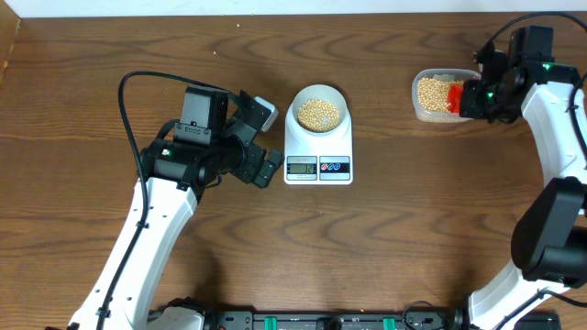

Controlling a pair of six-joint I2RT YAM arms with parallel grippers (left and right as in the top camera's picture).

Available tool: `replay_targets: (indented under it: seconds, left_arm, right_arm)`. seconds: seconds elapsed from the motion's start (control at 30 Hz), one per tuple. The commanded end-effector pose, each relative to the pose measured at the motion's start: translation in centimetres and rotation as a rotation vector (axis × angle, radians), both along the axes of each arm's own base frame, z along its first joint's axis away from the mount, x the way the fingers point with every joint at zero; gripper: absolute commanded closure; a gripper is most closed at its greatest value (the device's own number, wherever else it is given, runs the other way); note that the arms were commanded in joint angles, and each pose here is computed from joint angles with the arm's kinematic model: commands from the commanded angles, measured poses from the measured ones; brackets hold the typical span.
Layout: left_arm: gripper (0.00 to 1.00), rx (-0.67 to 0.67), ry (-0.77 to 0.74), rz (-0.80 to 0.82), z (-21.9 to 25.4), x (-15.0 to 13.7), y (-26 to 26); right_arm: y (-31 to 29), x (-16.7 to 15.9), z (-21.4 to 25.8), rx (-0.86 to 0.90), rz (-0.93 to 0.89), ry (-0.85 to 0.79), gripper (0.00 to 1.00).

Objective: Scoop item into bowl and weigh 50g on scale
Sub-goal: 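Lower the red scoop into the soybeans with the right gripper, then lift the filled scoop and carry it over the white bowl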

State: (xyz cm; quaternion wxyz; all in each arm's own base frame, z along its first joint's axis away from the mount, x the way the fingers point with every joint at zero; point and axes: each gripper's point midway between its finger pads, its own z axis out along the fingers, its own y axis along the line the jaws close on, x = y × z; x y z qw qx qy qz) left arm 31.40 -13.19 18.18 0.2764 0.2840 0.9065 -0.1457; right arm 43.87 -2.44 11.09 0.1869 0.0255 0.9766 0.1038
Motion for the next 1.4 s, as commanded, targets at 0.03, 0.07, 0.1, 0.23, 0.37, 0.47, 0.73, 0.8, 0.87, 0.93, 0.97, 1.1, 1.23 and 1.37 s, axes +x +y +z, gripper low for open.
replay_targets:
  seconds: [0.03, 0.07, 0.1, 0.23, 0.37, 0.47, 0.73, 0.8, 0.87, 0.93, 0.97, 1.1, 1.23, 1.37]
  left_arm:
    - [0.02, -0.004, -0.007, -0.017, 0.3, 0.2, -0.2]
    - [0.02, -0.004, -0.007, -0.017, 0.3, 0.2, -0.2]
    - [0.02, -0.004, -0.007, -0.017, 0.3, 0.2, -0.2]
    - [0.02, -0.004, -0.007, -0.017, 0.3, 0.2, -0.2]
    - [0.02, -0.004, -0.007, -0.017, 0.3, 0.2, -0.2]
    - [0.02, -0.004, -0.007, -0.017, 0.3, 0.2, -0.2]
    - [0.02, -0.004, -0.007, -0.017, 0.3, 0.2, -0.2]
    - [0.02, -0.004, -0.007, -0.017, 0.3, 0.2, -0.2]
    - [0.02, -0.004, -0.007, -0.017, 0.3, 0.2, -0.2]
    - [0.02, -0.004, -0.007, -0.017, 0.3, 0.2, -0.2]
    - [0.02, -0.003, -0.007, -0.017, 0.3, 0.2, -0.2]
    - [0.02, -0.004, -0.007, -0.017, 0.3, 0.2, -0.2]
    - [0.02, -0.004, -0.007, -0.017, 0.3, 0.2, -0.2]
    - [0.02, -0.004, -0.007, -0.017, 0.3, 0.2, -0.2]
  right_arm:
    - [1.6, 0.6, -0.9, 0.118, 0.029, 0.008, 0.99]
    - [1.7, 0.7, -1.0, 0.137, 0.031, 0.009, 0.99]
    - [1.8, 0.7, -1.0, 0.162, 0.033, 0.006, 0.99]
    - [1.7, 0.9, -1.2, 0.250, 0.027, 0.004, 0.99]
    - [0.6, 0.8, -0.9, 0.302, 0.002, -0.008, 0.99]
    - [-0.4, 0.8, -0.5, 0.348, -0.019, -0.025, 0.99]
    - [-2.8, 0.6, 1.4, 0.502, -0.055, -0.093, 0.99]
    - [-3.3, 0.5, 1.9, 0.536, -0.058, -0.113, 0.99]
    - [-3.7, 0.4, 2.3, 0.564, -0.064, -0.127, 0.99]
    - [-4.0, 0.4, 2.8, 0.598, -0.065, -0.145, 0.99]
    - [-4.1, 0.3, 3.1, 0.617, -0.056, -0.159, 0.99]
    - [-4.3, 0.2, 4.3, 0.683, -0.045, -0.197, 0.99]
    - [-3.8, 0.2, 5.4, 0.748, -0.011, -0.233, 0.99]
    - [-2.8, 0.2, 6.4, 0.806, 0.024, -0.251, 0.99]
